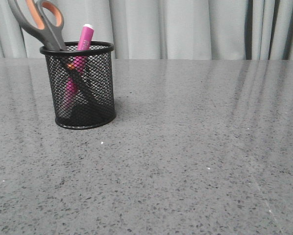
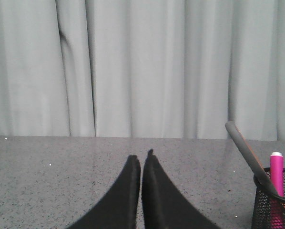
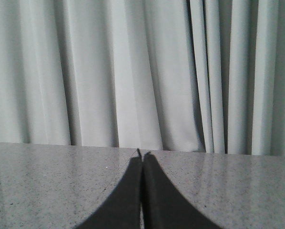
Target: Put pen and scissors into bin
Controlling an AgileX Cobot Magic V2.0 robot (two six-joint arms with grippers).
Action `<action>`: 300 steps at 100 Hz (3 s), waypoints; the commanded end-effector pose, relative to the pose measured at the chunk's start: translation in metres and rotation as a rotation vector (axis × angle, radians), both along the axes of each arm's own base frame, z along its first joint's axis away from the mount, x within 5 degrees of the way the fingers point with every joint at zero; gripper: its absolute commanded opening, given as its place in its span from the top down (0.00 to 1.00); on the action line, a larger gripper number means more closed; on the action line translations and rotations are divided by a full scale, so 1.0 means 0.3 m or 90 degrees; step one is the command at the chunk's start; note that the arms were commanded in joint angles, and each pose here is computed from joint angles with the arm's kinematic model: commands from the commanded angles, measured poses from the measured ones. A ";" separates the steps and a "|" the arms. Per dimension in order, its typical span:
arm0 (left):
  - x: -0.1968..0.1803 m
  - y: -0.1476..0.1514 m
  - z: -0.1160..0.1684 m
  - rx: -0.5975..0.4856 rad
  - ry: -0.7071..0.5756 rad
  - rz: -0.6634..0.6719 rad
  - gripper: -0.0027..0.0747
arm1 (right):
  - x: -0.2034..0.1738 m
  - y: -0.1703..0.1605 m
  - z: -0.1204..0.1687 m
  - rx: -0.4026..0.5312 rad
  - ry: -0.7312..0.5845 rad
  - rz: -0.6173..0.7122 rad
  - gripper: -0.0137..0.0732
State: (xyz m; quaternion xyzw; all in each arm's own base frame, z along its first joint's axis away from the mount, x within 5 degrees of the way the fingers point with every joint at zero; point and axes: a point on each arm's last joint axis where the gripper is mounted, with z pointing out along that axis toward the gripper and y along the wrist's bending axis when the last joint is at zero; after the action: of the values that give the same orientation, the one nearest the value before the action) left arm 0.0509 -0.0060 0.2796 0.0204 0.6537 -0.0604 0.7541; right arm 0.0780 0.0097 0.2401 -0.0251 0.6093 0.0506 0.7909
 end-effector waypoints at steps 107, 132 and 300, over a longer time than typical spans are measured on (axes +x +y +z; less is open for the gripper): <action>-0.009 0.002 0.044 -0.041 -0.048 -0.003 0.99 | -0.010 0.001 0.026 0.009 -0.047 0.004 0.93; 0.000 0.003 0.016 -0.009 -0.039 0.006 0.99 | -0.010 0.001 0.026 0.009 -0.047 0.004 0.93; 0.012 0.015 -0.236 -0.031 0.019 0.047 0.99 | -0.010 0.001 0.026 0.007 -0.047 0.004 0.93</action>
State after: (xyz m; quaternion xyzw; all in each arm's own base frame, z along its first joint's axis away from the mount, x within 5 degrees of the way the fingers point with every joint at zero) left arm 0.0562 -0.0024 0.2084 -0.0146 0.6927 -0.0440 0.7198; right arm 0.0761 0.0092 0.2342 -0.0185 0.6119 0.0527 0.7890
